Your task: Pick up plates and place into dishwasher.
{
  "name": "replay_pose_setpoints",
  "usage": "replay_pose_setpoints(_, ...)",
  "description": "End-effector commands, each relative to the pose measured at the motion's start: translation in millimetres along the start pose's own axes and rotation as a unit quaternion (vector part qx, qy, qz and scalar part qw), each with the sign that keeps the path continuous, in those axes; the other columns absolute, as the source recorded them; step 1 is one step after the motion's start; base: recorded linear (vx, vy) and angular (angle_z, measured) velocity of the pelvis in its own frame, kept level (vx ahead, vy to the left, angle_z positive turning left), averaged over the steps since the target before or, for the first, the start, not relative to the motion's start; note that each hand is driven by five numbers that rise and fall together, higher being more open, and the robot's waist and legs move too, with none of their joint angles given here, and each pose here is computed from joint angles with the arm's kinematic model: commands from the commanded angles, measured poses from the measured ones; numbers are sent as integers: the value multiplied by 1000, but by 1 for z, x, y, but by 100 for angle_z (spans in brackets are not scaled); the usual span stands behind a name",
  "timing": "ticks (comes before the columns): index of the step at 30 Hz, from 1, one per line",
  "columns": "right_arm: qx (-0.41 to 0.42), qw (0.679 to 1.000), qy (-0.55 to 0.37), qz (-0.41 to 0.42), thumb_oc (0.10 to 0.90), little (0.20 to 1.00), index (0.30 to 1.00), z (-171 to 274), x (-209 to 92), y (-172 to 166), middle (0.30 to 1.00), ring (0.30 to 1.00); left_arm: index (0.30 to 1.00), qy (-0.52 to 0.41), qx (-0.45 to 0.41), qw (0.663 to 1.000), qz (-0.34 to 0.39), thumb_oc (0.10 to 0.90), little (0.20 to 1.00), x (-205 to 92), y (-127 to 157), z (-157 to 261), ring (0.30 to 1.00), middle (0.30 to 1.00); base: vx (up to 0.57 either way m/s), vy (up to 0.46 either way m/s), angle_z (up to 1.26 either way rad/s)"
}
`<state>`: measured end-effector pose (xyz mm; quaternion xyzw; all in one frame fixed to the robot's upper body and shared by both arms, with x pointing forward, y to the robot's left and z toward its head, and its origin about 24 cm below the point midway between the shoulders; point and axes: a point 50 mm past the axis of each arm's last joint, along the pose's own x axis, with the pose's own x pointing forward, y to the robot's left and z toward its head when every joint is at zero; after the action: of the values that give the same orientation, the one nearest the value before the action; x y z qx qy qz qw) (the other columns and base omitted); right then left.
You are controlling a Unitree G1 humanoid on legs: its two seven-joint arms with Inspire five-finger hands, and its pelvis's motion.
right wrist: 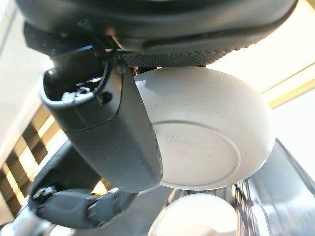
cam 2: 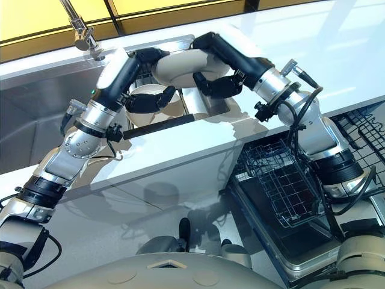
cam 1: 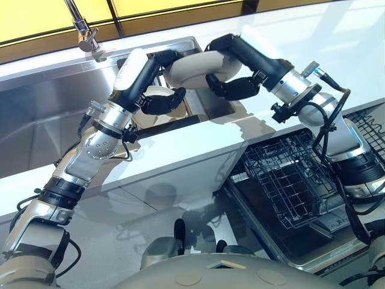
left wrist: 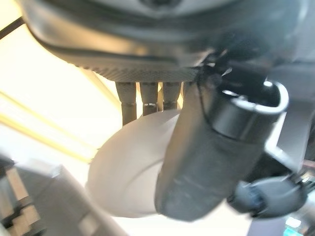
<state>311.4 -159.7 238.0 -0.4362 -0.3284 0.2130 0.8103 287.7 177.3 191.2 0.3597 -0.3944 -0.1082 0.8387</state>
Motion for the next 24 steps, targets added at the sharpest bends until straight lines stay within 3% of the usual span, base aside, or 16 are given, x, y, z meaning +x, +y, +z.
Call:
replay_pose_setpoints(1, -17, 982, -87, -169, 100, 200, 300, 26, 2, -55, 300, 300, 900, -57, -27, 985, 159, 800, 900, 23, 46, 14, 900, 900, -6, 5, -5)
replay_pose_setpoints(4, -33, 973, -82, -214, 100, 200, 300, 24, -6, -67, 300, 300, 900, -51, -8, 978, 201, 800, 900, 23, 66, 14, 900, 900, -5, 2, -6)
replay_pose_setpoints(13, -93, 946, -1, -311, 100, 200, 300, -2, -41, -95, 300, 300, 900, 2, 18, 972, 235, 800, 900, 11, 95, 0, 900, 900, -4, 0, -2)
replay_pose_setpoints(17, -140, 902, 40, -407, 100, 200, 300, -14, -72, -115, 300, 300, 900, 27, 24, 970, 242, 800, 900, 0, 105, -8, 900, 900, 0, 1, -3)
replay_pose_setpoints(22, -199, 813, 107, -536, 100, 200, 300, -25, -121, -133, 300, 300, 900, 65, 26, 968, 241, 800, 900, -17, 110, -20, 900, 900, 4, 1, -7)
replay_pose_setpoints(24, -201, 808, 113, -542, 100, 200, 300, -26, -124, -134, 300, 300, 900, 66, 26, 968, 240, 800, 900, -18, 110, -21, 900, 900, 1, 1, -3)
